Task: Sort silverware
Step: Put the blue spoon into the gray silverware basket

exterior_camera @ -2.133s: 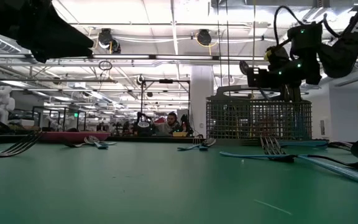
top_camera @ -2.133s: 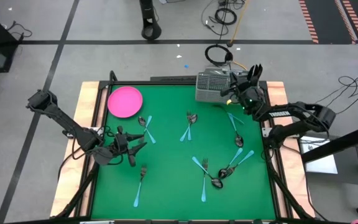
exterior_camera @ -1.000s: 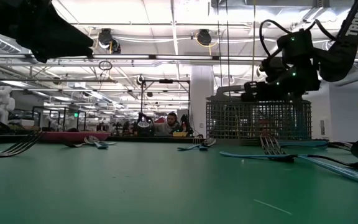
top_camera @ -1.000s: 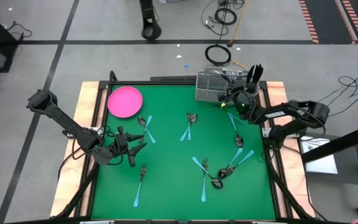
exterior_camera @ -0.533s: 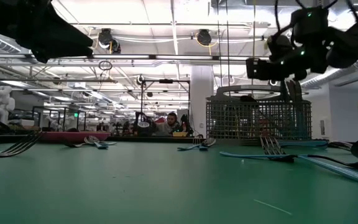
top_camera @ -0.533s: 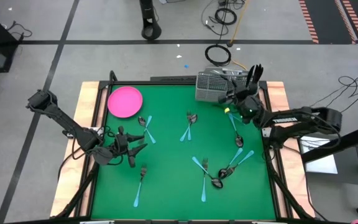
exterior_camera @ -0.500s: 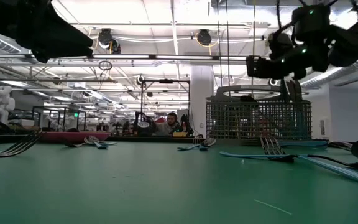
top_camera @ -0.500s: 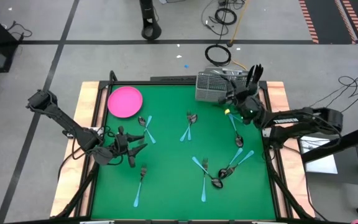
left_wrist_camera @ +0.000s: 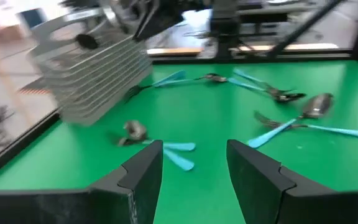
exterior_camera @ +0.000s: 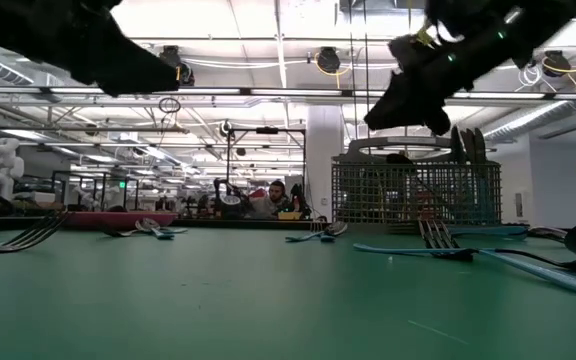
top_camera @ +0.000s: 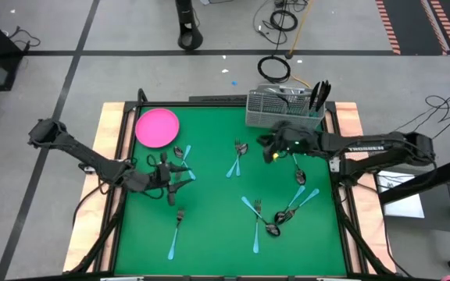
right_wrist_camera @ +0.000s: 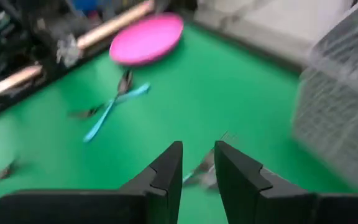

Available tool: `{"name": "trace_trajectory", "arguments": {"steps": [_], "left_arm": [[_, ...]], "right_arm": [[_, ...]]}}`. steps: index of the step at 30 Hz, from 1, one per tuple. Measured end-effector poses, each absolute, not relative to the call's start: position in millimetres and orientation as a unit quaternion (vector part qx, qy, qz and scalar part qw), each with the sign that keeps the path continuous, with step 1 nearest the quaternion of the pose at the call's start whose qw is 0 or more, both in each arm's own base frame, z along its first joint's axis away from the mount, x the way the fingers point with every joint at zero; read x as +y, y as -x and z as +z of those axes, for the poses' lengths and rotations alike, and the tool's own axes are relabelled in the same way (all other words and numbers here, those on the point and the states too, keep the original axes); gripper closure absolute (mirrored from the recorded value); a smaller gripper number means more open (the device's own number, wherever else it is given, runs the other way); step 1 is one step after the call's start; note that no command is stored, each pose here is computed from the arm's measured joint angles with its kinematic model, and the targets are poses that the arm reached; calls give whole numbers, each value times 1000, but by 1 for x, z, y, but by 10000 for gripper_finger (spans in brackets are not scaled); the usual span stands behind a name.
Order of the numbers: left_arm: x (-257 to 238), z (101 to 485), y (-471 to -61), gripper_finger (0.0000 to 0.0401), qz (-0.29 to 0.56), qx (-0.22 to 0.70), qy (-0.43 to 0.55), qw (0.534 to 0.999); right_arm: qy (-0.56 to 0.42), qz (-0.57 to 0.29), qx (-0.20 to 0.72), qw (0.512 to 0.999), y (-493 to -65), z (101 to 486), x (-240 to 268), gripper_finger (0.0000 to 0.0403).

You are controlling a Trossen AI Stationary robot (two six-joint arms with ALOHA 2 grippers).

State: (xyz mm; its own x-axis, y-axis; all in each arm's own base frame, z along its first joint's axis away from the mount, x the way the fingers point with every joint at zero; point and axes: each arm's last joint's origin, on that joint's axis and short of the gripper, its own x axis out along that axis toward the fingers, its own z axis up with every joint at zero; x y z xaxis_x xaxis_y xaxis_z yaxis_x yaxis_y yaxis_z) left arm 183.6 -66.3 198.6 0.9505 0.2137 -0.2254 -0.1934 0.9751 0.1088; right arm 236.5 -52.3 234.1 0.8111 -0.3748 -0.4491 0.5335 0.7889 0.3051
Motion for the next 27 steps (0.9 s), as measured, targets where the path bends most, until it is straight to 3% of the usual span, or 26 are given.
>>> {"name": "trace_trajectory", "arguments": {"steps": [4,11,18,27], "left_arm": [[-54,199,-190,221,60,126,-76,987],[-25,202,-197,221,100,122,-91,983],[-29,196,-197,221,-29,146,-63,987],[-30,197,-196,221,-35,144,-62,987]], "right_arm": [[-283,-249,213,901,-264,251,-47,319],[-290,-231,219,902,-316,259,-39,319],[-219,-218,235,922,-349,252,-40,319],[-401,-313,285,812,-365,192,-42,319]]}}
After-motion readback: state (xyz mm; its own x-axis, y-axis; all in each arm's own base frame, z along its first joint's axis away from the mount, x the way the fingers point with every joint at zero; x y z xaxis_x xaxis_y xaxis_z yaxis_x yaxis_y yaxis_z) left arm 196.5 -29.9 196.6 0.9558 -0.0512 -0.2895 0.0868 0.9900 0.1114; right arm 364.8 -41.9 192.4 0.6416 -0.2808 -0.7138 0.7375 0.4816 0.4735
